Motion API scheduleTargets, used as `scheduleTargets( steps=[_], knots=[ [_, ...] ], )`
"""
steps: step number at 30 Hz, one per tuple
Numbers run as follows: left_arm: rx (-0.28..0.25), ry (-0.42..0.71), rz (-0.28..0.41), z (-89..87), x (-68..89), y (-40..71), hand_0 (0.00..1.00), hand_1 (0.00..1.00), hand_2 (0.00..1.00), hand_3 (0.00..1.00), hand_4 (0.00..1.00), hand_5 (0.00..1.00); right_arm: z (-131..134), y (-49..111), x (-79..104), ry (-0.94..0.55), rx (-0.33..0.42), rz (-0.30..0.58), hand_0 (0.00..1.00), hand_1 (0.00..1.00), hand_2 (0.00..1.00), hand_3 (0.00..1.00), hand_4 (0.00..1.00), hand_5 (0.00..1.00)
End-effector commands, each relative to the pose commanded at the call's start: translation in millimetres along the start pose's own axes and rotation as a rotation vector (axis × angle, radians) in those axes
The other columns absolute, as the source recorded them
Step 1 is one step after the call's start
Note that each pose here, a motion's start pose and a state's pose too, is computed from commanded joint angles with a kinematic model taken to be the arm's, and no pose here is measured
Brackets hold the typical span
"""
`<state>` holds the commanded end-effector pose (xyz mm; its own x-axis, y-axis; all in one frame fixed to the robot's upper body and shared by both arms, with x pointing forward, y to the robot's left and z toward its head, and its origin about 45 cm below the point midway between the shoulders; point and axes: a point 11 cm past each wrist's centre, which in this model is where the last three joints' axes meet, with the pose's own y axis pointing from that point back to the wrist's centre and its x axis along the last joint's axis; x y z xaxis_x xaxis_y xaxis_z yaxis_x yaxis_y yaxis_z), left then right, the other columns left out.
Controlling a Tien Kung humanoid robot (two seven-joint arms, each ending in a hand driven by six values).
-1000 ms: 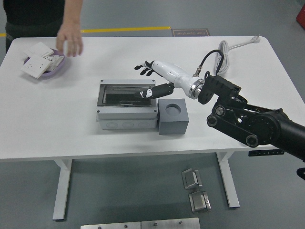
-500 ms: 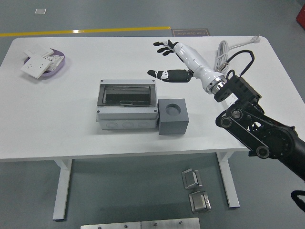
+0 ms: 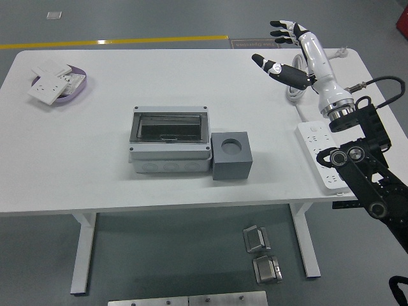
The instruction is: Pick up the cylinder from the cube,place it in the box,flap close box
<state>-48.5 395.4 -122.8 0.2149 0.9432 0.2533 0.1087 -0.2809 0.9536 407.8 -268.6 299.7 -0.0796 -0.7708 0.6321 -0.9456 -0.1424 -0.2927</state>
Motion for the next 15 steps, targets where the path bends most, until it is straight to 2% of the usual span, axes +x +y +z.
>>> scheduleTargets(
  steps=[7, 15],
  knots=[
    [0.002, -0.004, -0.003, -1.0, -1.5, -0.1, 0.585, 0.589, 0.526, 0.547, 0.501, 0.002, 25, 20.6, 14.1, -0.001, -0.064, 0.061, 0.81, 0.72, 0.734, 0.794, 0.935, 0.528],
    [0.004, -0.009, 0.004, -2.8, 0.7, -0.2, 0.584, 0.589, 0.525, 0.547, 0.501, 0.002, 48, 39.7, 40.0, 0.026, -0.128, 0.125, 0.811, 0.723, 0.736, 0.761, 0.94, 0.532]
  ],
)
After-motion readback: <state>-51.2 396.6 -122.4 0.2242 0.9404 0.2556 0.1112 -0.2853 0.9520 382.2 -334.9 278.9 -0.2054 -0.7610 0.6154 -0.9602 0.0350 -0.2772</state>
